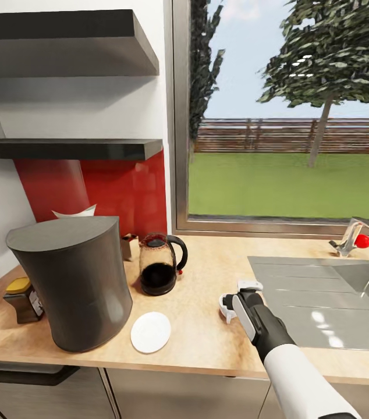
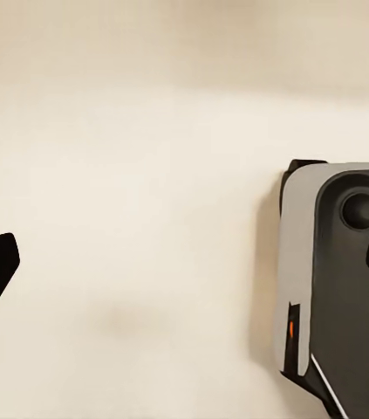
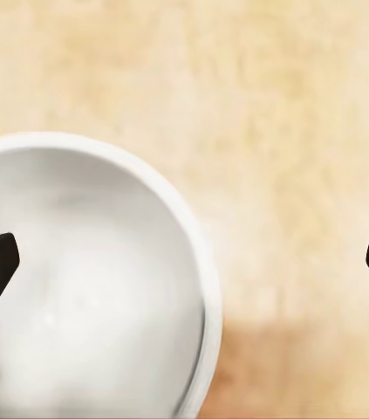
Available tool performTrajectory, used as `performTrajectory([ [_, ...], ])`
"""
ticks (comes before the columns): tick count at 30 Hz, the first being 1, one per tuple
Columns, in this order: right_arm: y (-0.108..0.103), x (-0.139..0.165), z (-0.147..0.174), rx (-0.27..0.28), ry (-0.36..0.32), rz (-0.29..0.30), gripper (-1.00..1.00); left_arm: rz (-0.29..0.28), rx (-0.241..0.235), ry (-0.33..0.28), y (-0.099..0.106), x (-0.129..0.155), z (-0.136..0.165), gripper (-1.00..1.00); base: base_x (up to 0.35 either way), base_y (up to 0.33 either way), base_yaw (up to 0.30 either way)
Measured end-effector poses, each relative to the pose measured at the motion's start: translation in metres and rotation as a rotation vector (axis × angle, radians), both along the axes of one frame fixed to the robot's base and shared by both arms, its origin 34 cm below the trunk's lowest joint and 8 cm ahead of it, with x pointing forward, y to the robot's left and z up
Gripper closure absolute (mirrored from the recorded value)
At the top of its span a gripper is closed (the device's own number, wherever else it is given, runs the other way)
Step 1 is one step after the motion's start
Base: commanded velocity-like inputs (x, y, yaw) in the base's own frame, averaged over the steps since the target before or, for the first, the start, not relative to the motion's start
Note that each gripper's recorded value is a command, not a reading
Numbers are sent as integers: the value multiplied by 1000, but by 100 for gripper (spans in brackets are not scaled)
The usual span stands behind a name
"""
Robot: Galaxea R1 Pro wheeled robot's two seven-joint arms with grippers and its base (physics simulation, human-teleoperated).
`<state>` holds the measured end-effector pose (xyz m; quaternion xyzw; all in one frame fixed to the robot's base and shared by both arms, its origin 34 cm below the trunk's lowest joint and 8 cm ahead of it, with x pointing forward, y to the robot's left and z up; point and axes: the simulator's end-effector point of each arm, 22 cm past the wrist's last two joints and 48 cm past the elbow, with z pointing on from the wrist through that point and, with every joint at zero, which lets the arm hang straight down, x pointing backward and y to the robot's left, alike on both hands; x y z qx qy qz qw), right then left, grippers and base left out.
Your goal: Set up a coffee station on the kitchen countertop: keep the coffee maker on the countertop, move the bottle of coffee from the kitchen shelf to the counter next to the coffee maker, place a paper coffee filter on top of the coffee maker, put the saucer next to the coffee maker with the coffee cup on the saucer, and place the electric kettle next to the coffee maker.
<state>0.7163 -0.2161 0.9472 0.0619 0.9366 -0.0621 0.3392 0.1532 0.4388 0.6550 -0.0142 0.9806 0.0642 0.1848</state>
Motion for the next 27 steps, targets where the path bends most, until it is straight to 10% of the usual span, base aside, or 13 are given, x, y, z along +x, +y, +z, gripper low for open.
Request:
performTrajectory([
  [25, 0, -9, -16, -5, 42, 2, -100, -4, 1, 0, 0, 0, 0, -100, 0, 0, 0],
  [26, 0, -9, -16, -6, 42, 2, 100, -4, 1, -1, 0, 0, 0, -100, 0, 0, 0],
  [27, 0, -9, -17, -6, 43, 3, 100, -4, 1, -1, 0, 0, 0, -100, 0, 0, 0],
])
